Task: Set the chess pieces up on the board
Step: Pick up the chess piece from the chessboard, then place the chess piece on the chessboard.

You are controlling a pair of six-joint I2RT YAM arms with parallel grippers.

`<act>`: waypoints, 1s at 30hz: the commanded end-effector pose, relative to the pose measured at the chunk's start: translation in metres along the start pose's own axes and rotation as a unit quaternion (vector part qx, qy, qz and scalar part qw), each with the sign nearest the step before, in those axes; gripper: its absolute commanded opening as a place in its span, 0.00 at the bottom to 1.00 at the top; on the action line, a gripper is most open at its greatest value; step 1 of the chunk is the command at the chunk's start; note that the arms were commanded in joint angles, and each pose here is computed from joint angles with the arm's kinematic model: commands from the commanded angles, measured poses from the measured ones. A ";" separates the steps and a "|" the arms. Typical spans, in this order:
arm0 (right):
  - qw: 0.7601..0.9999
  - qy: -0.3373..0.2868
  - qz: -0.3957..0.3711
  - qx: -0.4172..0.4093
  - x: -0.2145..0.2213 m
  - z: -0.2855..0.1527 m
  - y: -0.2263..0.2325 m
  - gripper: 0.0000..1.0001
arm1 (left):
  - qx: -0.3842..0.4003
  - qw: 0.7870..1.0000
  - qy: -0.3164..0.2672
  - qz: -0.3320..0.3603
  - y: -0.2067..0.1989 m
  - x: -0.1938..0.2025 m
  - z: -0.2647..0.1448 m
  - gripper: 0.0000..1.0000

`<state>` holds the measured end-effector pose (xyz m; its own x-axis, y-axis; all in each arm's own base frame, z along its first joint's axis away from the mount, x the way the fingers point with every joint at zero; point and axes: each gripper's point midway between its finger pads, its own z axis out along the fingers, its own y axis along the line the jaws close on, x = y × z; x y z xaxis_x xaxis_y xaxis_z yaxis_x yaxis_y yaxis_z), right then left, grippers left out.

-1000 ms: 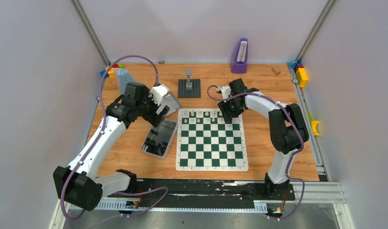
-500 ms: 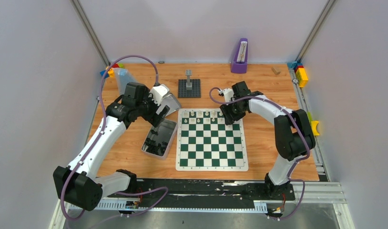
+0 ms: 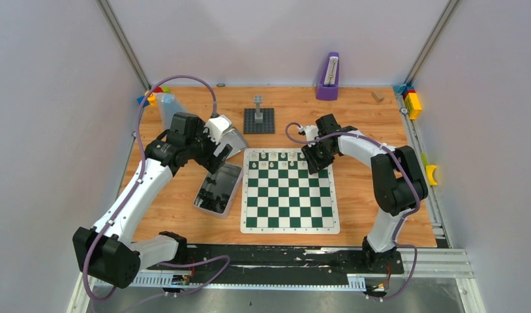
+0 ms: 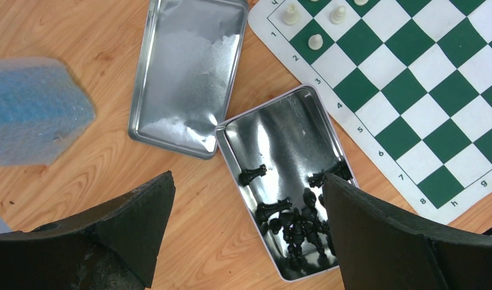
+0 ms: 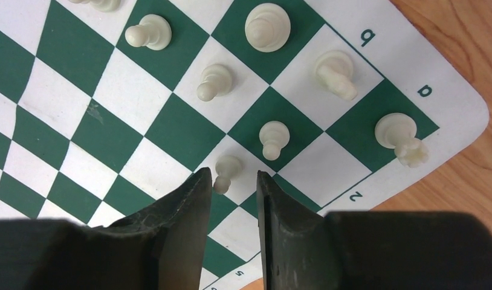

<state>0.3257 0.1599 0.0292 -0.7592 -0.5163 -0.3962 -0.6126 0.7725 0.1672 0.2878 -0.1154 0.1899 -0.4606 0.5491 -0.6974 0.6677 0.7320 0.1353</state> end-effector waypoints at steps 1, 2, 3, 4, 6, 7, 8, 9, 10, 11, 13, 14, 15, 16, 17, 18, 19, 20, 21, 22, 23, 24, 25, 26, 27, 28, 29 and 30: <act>1.000 -0.014 -0.002 -0.009 -0.011 0.003 0.004 0.33 | -0.004 1.000 -0.014 -0.002 0.002 -0.006 0.000 1.00; 1.000 -0.014 -0.003 -0.010 -0.011 0.003 0.004 0.30 | -0.004 1.000 -0.014 -0.002 0.003 -0.006 0.000 1.00; 1.000 -0.015 -0.003 -0.008 -0.012 0.003 0.003 0.28 | -0.004 1.000 -0.014 -0.002 0.003 -0.006 0.001 1.00; 1.000 -0.016 -0.003 -0.007 -0.013 0.002 0.003 0.26 | -0.004 1.000 -0.013 -0.002 0.002 -0.005 0.001 1.00; 1.000 -0.017 -0.004 -0.003 -0.013 0.001 0.002 0.24 | -0.003 1.000 -0.014 -0.002 0.002 -0.005 0.001 1.00; 1.000 -0.018 -0.005 0.000 -0.013 -0.001 0.001 0.22 | -0.003 1.000 -0.014 -0.002 0.002 -0.005 0.001 1.00; 1.000 -0.019 -0.005 0.001 -0.013 -0.001 0.001 0.21 | -0.002 1.000 -0.014 -0.002 0.002 -0.005 0.001 1.00; 1.000 -0.021 -0.005 0.003 -0.013 -0.003 0.000 0.19 | -0.002 1.000 -0.014 -0.002 0.002 -0.005 0.001 1.00; 1.000 -0.021 -0.005 0.004 -0.013 -0.004 0.000 0.17 | -0.002 1.000 -0.014 -0.003 0.002 -0.005 0.001 1.00; 1.000 -0.022 -0.005 0.007 -0.013 -0.006 -0.001 0.15 | -0.001 1.000 -0.014 -0.003 0.001 -0.005 0.001 1.00; 1.000 -0.025 -0.006 0.012 -0.013 -0.010 -0.002 0.11 | -0.001 1.000 -0.014 -0.003 0.001 -0.005 0.000 1.00; 1.000 -0.026 -0.004 0.014 -0.012 -0.013 -0.004 0.10 | -0.001 1.000 -0.015 -0.003 0.001 -0.006 0.000 1.00; 0.999 -0.028 -0.002 0.016 -0.012 -0.016 -0.006 0.08 | -0.001 1.000 -0.015 -0.002 0.001 -0.006 -0.001 1.00; 0.999 -0.031 -0.001 0.019 -0.012 -0.019 -0.008 0.07 | -0.001 1.000 -0.015 -0.002 0.001 -0.006 -0.001 1.00; 0.999 -0.032 0.001 0.023 -0.012 -0.022 -0.011 0.07 | -0.001 1.000 -0.015 -0.002 0.001 -0.005 -0.001 1.00; 0.999 -0.035 0.003 0.026 -0.012 -0.026 -0.014 0.06 | -0.002 1.000 -0.016 -0.002 0.001 -0.005 -0.001 1.00; 0.999 -0.036 0.005 0.029 -0.012 -0.029 -0.017 0.06 | -0.002 1.000 -0.016 -0.002 0.001 -0.005 -0.001 1.00; 0.999 -0.038 0.007 0.032 -0.012 -0.032 -0.020 0.06 | -0.001 1.000 -0.016 -0.002 0.001 -0.005 -0.001 1.00; 0.999 -0.040 0.009 0.035 -0.012 -0.034 -0.023 0.06 | -0.002 1.000 -0.016 -0.002 0.001 -0.006 -0.002 1.00; 0.998 -0.041 0.011 0.038 -0.012 -0.036 -0.026 0.05 | -0.001 1.000 -0.016 -0.002 0.001 -0.006 -0.002 1.00; 0.998 -0.042 0.014 0.040 -0.012 -0.038 -0.029 0.05 | -0.001 1.000 -0.015 -0.002 0.001 -0.005 -0.001 1.00; 0.998 -0.043 0.017 0.042 -0.012 -0.039 -0.033 0.05 | -0.001 1.000 -0.016 -0.002 0.001 -0.006 -0.001 1.00; 0.998 -0.043 0.019 0.045 -0.013 -0.039 -0.037 0.05 | 0.000 1.000 -0.015 -0.002 0.001 -0.005 -0.001 1.00; 0.998 -0.044 0.021 0.047 -0.014 -0.040 -0.040 0.06 | 0.000 1.000 -0.015 -0.003 0.001 -0.006 -0.001 1.00; 0.998 -0.044 0.024 0.047 -0.015 -0.039 -0.043 0.05 | 0.001 1.000 -0.014 -0.003 0.001 -0.006 0.000 1.00; 0.998 -0.045 0.026 0.047 -0.017 -0.038 -0.045 0.06 | 0.000 1.000 -0.015 -0.003 0.001 -0.006 0.000 1.00; 0.998 -0.046 0.027 0.046 -0.018 -0.038 -0.047 0.06 | 0.000 1.000 -0.014 -0.004 0.001 -0.006 0.000 1.00; 0.998 -0.044 0.029 0.045 -0.018 -0.036 -0.048 0.06 | 0.000 1.000 -0.014 -0.003 0.001 -0.006 0.000 1.00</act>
<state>0.3414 0.1196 0.0476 -0.7914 -0.4407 -0.4238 -0.5356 0.8339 0.1330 0.2875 -0.1154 0.1891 -0.4618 0.5494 -0.6963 0.6682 0.7318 0.1343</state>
